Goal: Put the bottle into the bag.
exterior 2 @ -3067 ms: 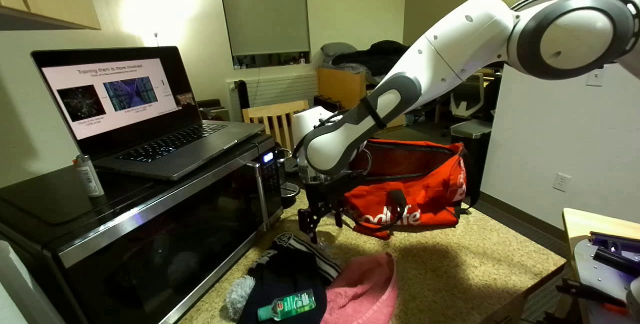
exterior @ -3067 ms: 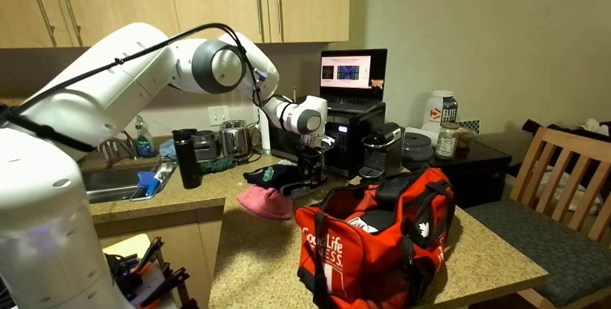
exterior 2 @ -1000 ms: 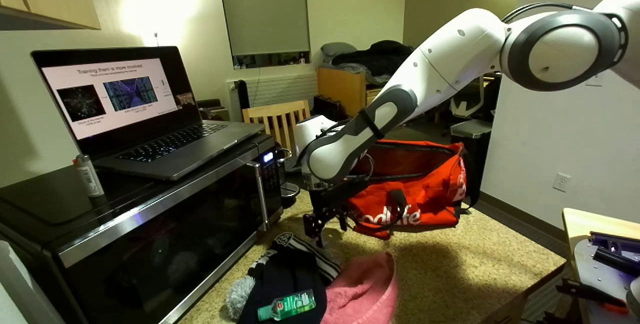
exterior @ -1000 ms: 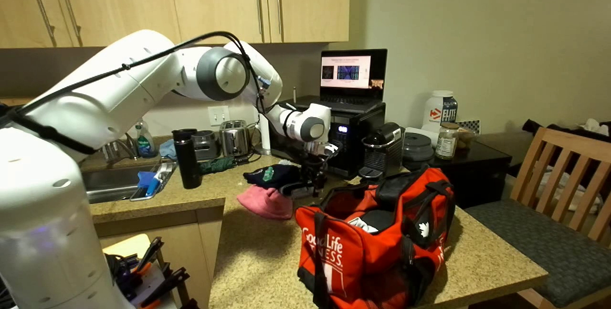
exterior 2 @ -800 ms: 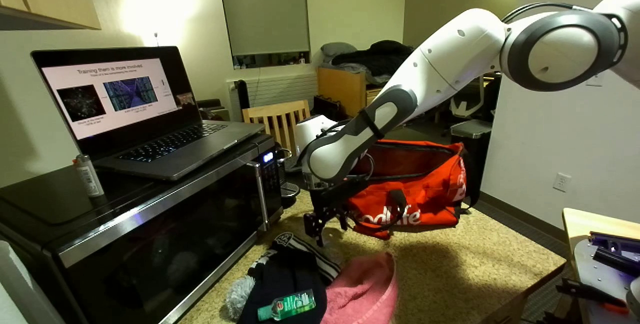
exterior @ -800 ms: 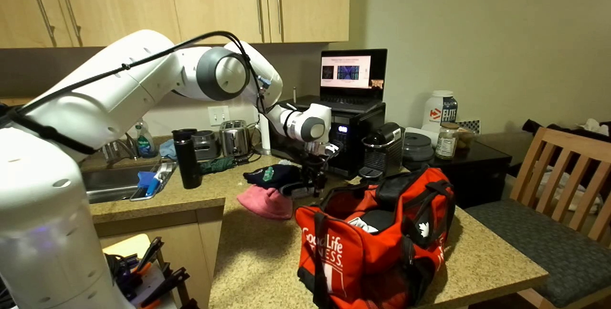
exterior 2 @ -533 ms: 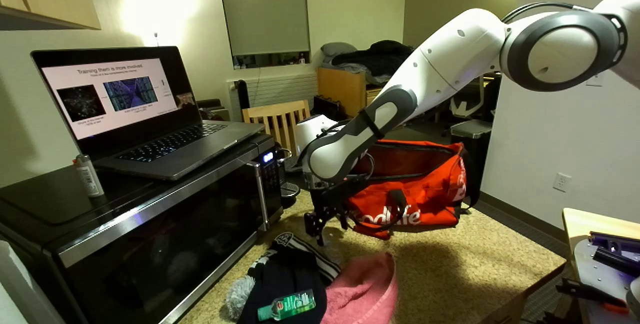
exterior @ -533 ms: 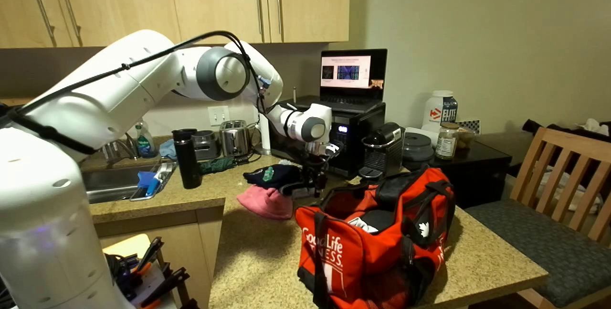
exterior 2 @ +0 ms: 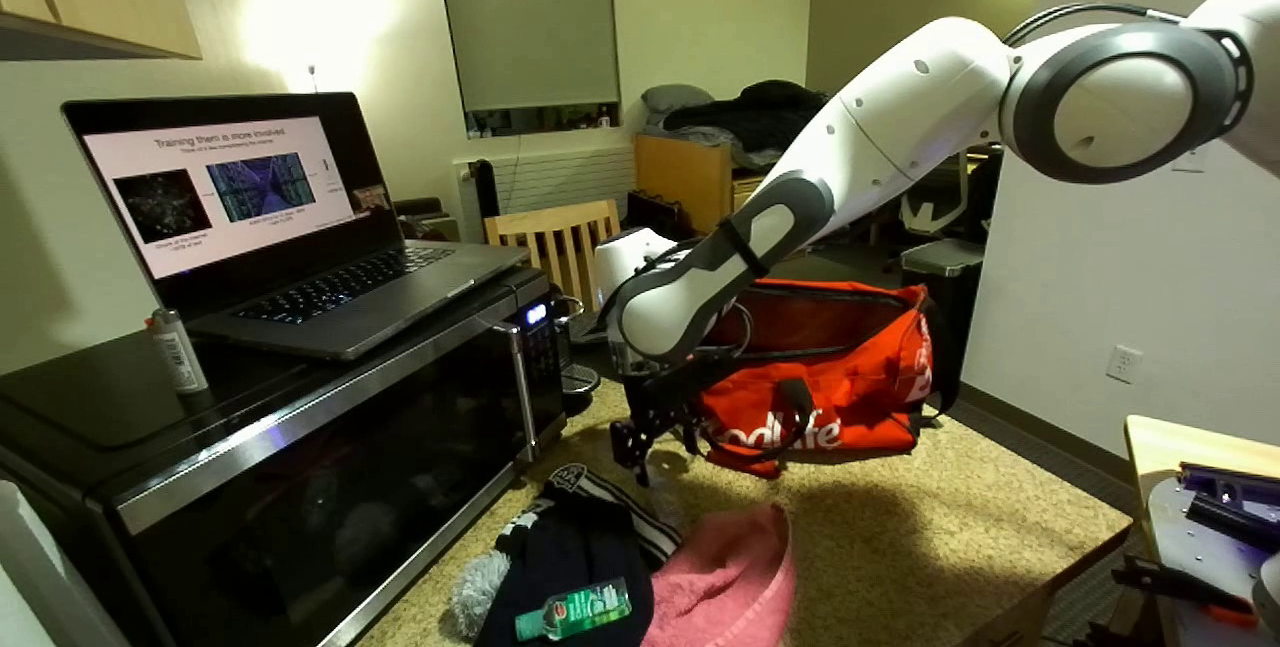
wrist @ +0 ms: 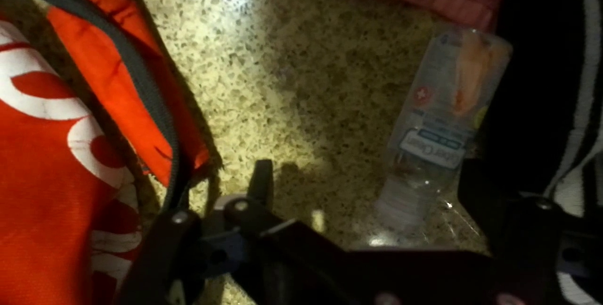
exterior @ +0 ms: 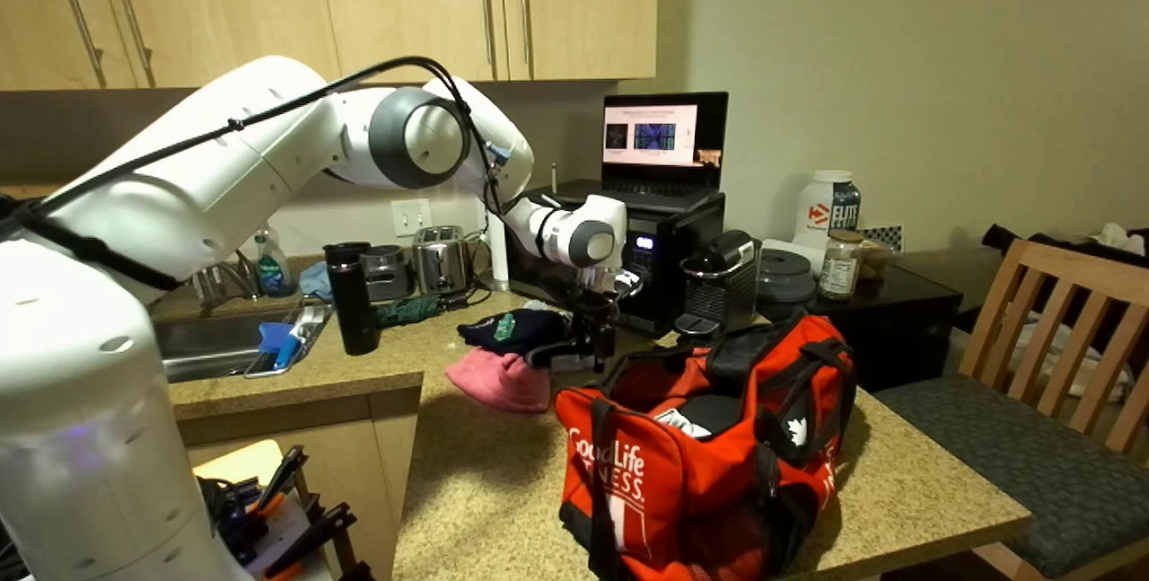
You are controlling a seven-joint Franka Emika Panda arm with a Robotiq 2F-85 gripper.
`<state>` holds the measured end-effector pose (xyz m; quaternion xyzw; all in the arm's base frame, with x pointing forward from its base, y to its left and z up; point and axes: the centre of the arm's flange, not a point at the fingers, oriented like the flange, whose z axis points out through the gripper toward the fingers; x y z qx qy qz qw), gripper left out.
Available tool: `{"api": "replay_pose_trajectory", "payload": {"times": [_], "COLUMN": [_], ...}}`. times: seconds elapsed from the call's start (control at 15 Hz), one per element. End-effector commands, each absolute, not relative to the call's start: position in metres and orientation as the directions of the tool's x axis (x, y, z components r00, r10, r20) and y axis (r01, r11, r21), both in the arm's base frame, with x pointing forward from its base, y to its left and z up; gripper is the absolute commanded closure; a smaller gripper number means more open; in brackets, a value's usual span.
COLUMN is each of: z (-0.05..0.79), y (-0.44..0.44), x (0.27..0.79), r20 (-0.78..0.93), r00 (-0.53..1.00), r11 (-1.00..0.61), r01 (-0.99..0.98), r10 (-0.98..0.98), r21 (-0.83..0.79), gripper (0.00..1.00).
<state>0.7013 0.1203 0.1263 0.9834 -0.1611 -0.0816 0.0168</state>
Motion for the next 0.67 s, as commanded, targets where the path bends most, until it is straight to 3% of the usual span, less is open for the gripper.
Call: {"api": "replay_pose_trajectory", "payload": {"times": [0.0, 0.6], "z": [0.126, 0.125], "y": [0.132, 0.144], "x": [0.698, 0.695], "r20": [-0.154, -0.109], "r00": [0.921, 0.861], "r11": [-0.934, -0.867], "r01": [-0.35, -0.486], "r10": [-0.358, -0.497], "r21": [0.073, 0.113], "gripper": [0.0, 0.0]}}
